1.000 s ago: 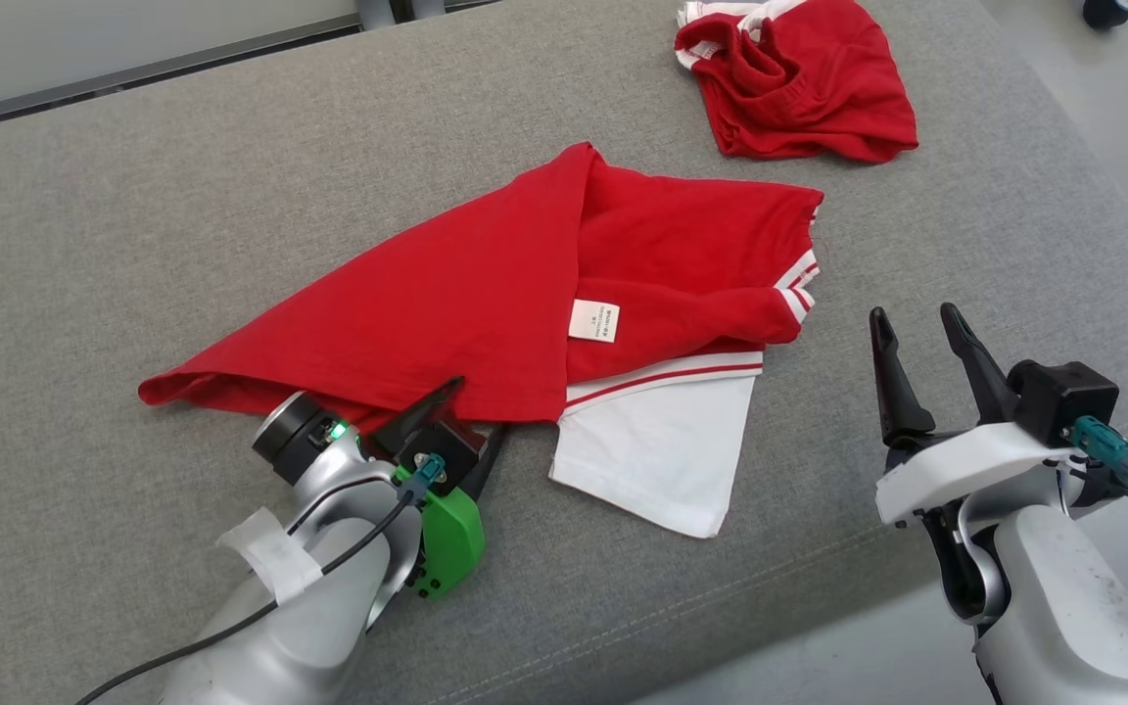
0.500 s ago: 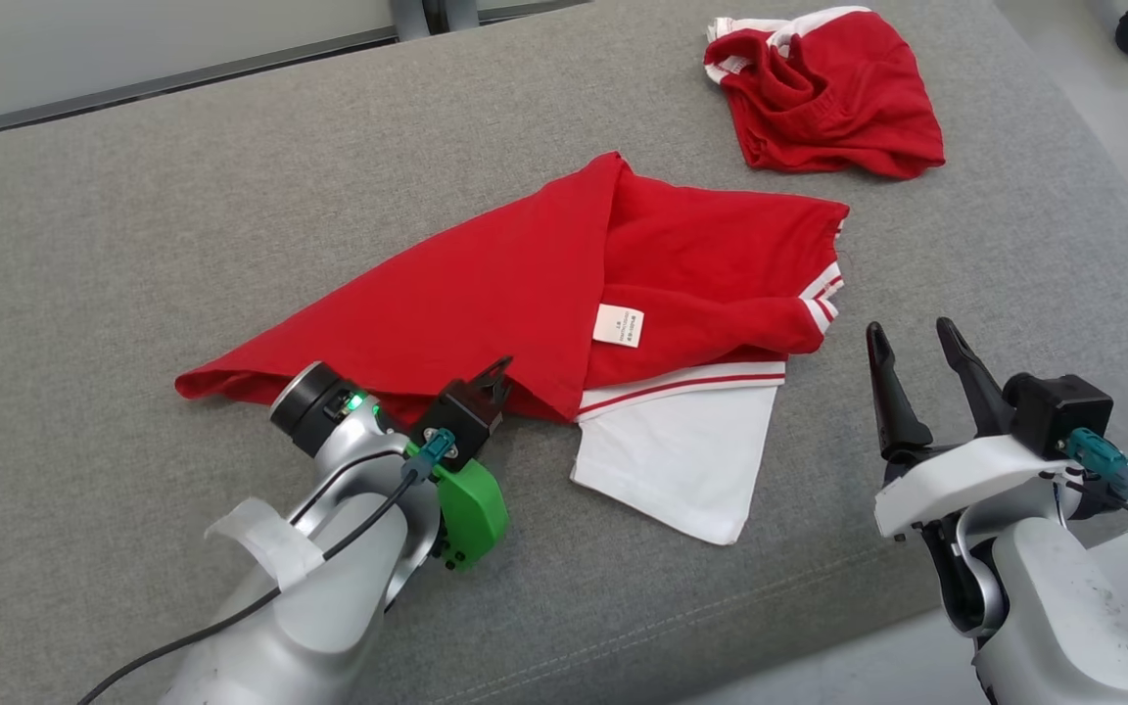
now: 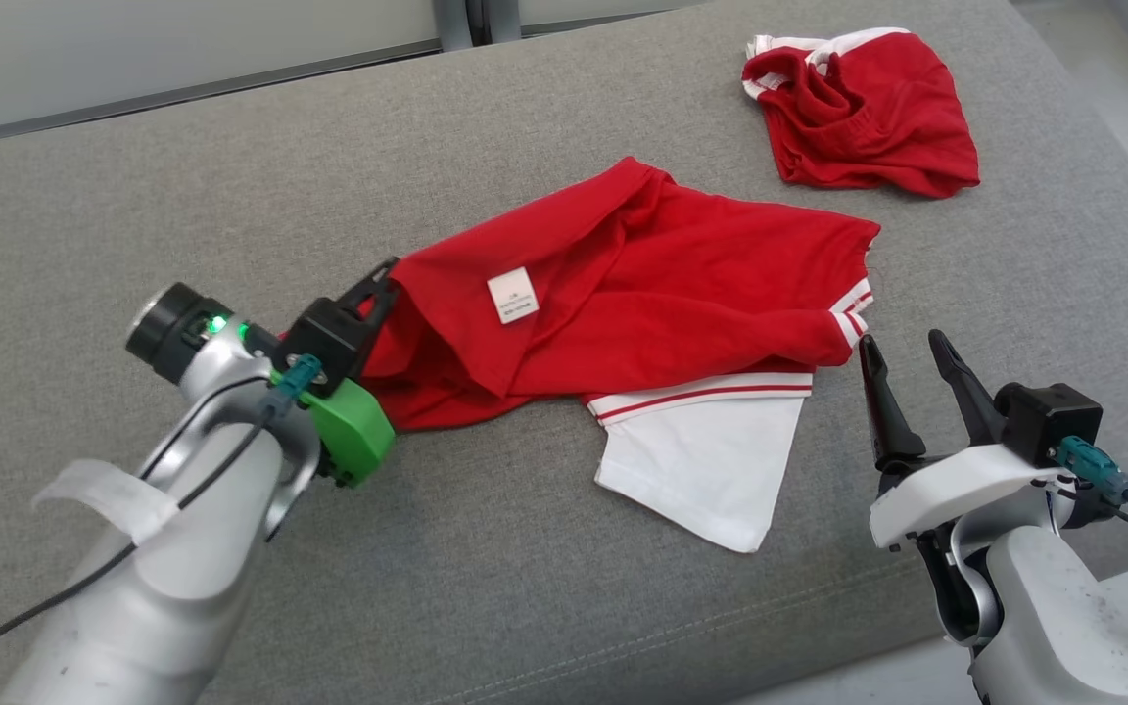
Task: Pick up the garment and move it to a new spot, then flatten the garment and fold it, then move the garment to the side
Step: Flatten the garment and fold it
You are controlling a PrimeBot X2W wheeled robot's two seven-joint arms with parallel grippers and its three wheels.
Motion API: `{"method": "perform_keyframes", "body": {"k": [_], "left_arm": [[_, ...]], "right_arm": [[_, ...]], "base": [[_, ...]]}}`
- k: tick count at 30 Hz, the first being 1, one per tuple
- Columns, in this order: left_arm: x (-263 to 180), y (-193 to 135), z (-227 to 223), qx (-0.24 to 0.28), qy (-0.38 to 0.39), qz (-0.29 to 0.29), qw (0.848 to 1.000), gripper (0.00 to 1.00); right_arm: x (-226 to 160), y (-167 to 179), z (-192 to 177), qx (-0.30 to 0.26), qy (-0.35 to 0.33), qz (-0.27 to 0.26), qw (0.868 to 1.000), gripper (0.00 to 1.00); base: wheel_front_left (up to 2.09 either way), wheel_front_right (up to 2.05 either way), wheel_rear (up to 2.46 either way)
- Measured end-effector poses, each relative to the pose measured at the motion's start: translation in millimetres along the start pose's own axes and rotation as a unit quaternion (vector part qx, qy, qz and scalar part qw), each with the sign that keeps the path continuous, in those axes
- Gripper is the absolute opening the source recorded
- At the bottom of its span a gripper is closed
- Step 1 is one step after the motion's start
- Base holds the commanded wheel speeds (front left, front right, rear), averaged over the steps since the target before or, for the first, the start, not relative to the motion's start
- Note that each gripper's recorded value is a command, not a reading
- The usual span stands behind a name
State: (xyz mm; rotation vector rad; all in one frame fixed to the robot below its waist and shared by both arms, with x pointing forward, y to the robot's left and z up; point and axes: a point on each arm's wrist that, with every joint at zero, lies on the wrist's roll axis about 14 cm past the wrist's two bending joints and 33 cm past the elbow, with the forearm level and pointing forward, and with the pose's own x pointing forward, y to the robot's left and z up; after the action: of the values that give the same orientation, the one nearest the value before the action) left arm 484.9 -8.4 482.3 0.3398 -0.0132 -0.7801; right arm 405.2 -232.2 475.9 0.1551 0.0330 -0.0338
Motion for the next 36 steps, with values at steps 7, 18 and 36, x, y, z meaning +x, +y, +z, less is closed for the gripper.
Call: {"method": "perform_keyframes", "body": {"k": [7,18,36], "left_arm": [[0,52,2,0.004,0.002,0.039,0.999,0.00],[18,101,8,0.045,0.014,0.028,0.999,0.00],[22,176,-12,0.086,0.052,0.092,0.991,0.00]], "right_arm": [[0,1,-5,0.003,0.008,0.001,1.000,1.00],[-3,-14,-7,0.003,0.013,-0.021,1.000,1.00],[-3,-34,-11,-0.006,0.021,-0.050,0.999,1.00]], "base": [[0.00,0.00,0.00],[0.00,0.00,0.00],[0.00,0.00,0.00]]}}
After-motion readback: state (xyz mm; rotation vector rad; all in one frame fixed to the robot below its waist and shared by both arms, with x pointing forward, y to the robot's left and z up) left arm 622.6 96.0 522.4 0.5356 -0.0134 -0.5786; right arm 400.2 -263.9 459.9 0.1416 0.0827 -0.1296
